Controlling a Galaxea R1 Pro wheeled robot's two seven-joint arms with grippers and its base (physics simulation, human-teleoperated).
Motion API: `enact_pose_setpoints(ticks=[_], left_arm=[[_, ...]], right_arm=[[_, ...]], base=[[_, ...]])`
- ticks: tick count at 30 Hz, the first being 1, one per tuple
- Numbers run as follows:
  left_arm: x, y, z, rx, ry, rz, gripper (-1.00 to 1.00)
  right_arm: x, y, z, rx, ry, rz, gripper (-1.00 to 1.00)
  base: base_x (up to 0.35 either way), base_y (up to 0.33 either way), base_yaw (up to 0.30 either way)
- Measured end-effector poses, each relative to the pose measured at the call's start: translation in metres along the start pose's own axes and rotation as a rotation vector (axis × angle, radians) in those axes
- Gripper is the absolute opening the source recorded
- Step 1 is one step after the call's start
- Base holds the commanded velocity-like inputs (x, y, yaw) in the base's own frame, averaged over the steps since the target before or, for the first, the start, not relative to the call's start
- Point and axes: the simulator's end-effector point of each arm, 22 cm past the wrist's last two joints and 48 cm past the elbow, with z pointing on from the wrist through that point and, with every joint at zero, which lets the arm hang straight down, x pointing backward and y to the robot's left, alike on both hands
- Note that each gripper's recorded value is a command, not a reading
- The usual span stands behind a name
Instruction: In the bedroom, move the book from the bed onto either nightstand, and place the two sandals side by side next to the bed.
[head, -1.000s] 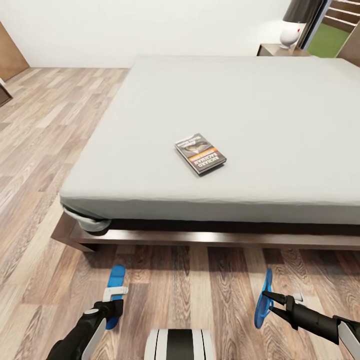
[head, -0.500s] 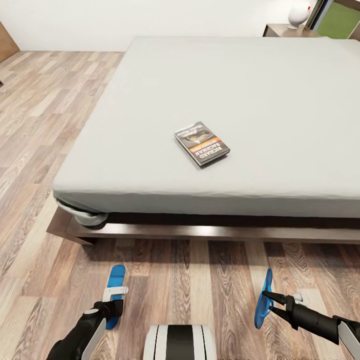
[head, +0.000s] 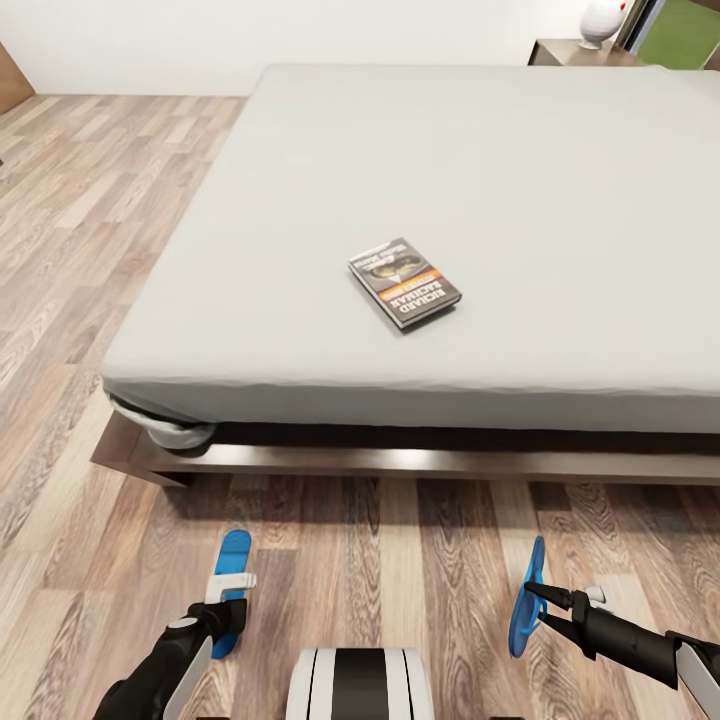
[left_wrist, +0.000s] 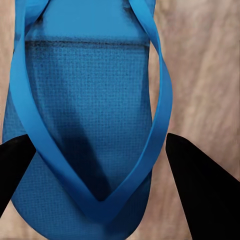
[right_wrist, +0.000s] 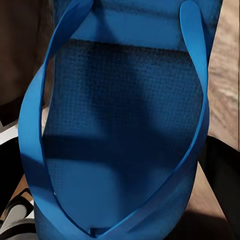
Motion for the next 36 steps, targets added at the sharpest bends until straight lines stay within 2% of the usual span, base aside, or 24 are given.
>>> enact_pose_setpoints(ticks=[11,36], left_arm=[[0.021,0.0,0.012,-0.002,0.044,0.003,-1.0],[0.029,0.0,0.016,-0.004,0.06,0.005,-1.0]], right_arm=[[0.006,-0.019,0.006,0.026,0.018,0.031,-1.0],[0.009,-0.026,0.008,0.035,0.024,0.043,-1.0]], base=[[0.0,0.0,0.0],[0.0,0.0,0.0]])
